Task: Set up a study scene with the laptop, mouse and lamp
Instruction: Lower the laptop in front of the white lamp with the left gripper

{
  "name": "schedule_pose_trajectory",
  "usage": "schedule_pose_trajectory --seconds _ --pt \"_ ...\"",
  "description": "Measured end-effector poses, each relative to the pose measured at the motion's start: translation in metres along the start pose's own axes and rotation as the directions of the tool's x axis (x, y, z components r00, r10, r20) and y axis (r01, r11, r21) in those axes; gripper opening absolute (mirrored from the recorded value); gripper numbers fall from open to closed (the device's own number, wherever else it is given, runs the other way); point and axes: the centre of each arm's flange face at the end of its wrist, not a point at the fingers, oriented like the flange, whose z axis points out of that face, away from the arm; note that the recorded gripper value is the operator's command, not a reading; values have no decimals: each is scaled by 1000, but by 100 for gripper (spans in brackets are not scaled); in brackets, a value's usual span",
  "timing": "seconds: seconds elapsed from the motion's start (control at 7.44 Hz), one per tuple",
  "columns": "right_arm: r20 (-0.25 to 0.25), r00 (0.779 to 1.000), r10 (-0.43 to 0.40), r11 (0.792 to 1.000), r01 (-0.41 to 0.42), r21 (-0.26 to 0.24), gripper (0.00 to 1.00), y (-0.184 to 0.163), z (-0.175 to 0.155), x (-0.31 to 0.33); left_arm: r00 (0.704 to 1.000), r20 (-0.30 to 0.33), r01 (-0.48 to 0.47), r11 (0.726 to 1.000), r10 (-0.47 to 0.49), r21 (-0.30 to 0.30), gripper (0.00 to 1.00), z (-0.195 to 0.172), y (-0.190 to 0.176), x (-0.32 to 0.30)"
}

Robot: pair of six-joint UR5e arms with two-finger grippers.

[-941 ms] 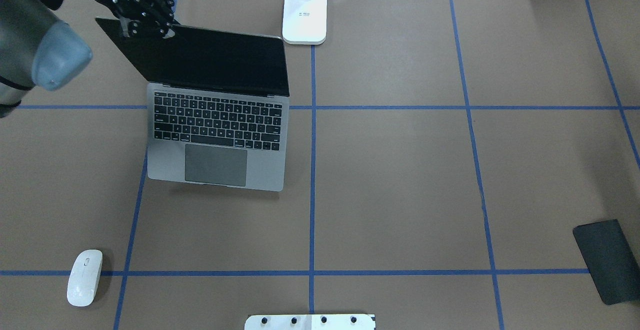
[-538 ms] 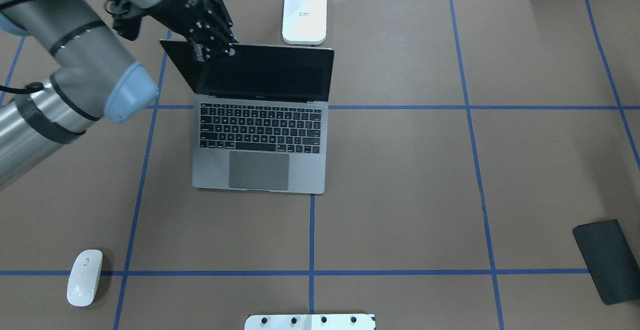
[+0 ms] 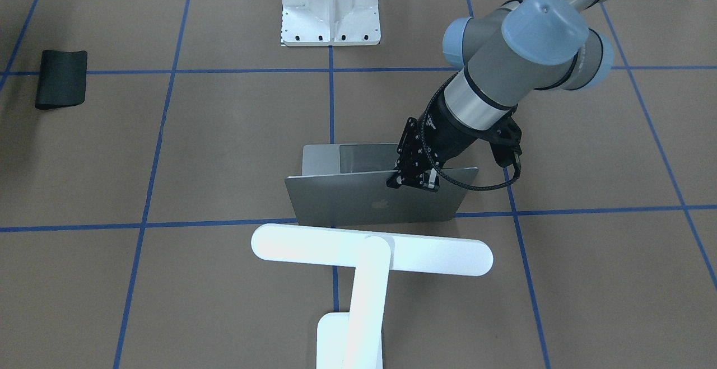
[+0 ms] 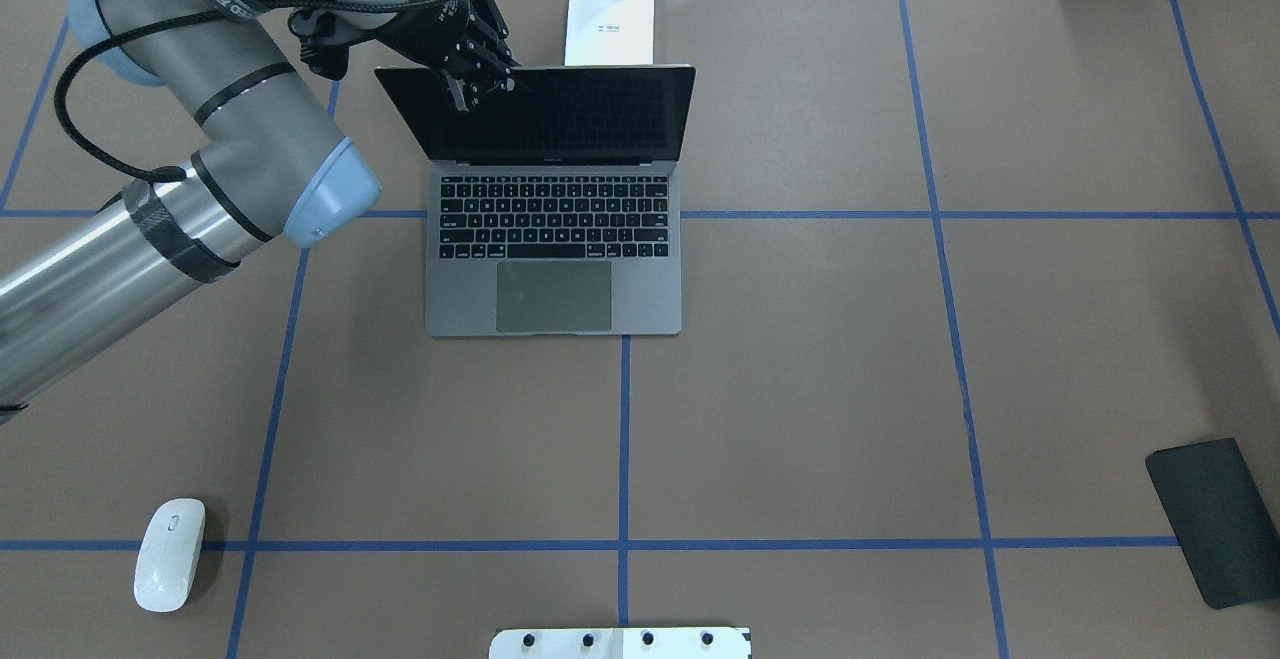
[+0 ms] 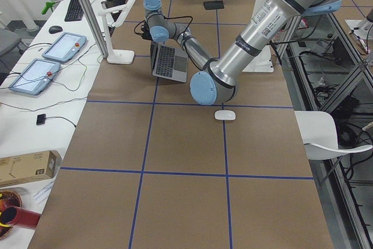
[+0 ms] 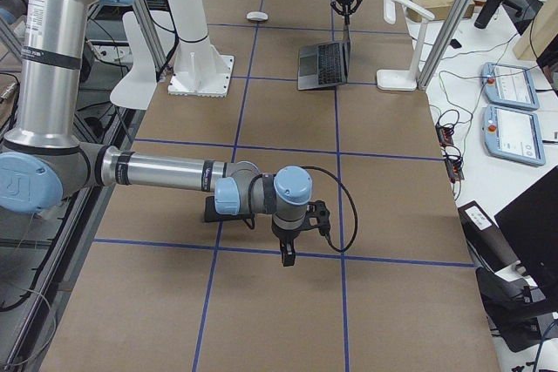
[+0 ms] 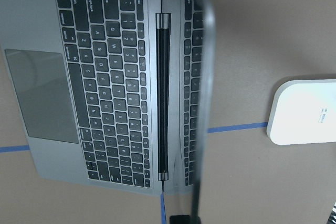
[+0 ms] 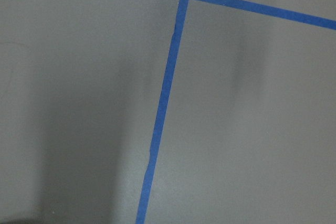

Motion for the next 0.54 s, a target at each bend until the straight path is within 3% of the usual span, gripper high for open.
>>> schedule_pose_trajectory --seconds 0.54 --pt "0 1000 4 1000 -4 -4 100 3 2 1 984 -157 -92 994 81 -63 0 46 -7 7"
